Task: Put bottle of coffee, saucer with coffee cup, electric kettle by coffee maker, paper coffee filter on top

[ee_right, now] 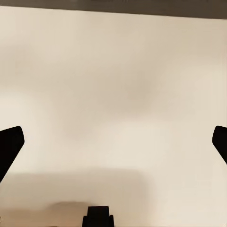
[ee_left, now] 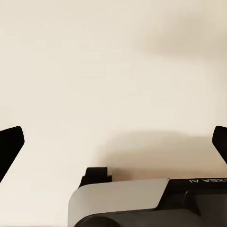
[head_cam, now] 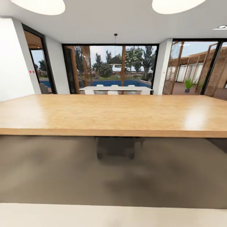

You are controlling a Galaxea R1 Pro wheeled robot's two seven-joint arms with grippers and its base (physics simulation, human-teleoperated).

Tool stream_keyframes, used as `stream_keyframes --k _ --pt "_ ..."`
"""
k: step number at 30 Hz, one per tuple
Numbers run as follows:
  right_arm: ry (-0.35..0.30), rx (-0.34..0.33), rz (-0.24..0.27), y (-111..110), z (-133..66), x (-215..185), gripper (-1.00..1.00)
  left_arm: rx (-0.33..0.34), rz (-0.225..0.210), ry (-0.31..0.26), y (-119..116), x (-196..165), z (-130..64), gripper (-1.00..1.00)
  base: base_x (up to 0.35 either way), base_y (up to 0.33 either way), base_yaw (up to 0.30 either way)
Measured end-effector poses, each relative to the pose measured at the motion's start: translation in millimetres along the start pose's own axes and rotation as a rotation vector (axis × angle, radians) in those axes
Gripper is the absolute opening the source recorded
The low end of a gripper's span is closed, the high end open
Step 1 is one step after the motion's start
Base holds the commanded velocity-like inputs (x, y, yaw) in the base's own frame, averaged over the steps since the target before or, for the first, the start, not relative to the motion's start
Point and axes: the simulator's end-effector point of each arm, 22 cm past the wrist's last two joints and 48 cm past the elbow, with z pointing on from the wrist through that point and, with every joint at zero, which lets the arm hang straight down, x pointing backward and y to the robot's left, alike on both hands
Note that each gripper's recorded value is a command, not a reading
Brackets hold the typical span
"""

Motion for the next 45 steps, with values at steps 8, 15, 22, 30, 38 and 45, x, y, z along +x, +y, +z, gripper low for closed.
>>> stream_keyframes --k 8,15,22,30,38,45 --pt "0.000 0.000 0.000 0.6 0.0 0.2 1.00 0.000 -0.001 0.000 -0.1 0.0 0.0 1.00 0.000 0.000 0.270" --pt "0.000 0.000 -0.001 0.5 0.0 0.3 1.00 0.000 -0.001 0.000 0.0 0.0 0.0 1.00 0.000 0.000 0.275" --pt "0.004 -0.003 0.000 3.0 -0.1 1.9 1.00 0.001 -0.001 0.000 -0.8 0.0 0.0 1.00 0.000 0.000 0.276" --pt "0.010 -0.008 0.002 6.5 -0.3 4.7 1.00 0.003 0.001 0.000 -1.7 0.0 0.0 1.00 0.000 0.000 0.276" --pt "0.011 -0.008 0.002 6.7 -0.3 5.1 1.00 0.004 0.001 0.000 -2.4 0.0 0.0 1.00 0.000 0.000 0.275" --pt "0.011 -0.009 0.002 7.2 -0.3 5.1 1.00 0.005 0.001 0.001 -2.6 0.1 0.0 1.00 0.000 0.000 0.275"
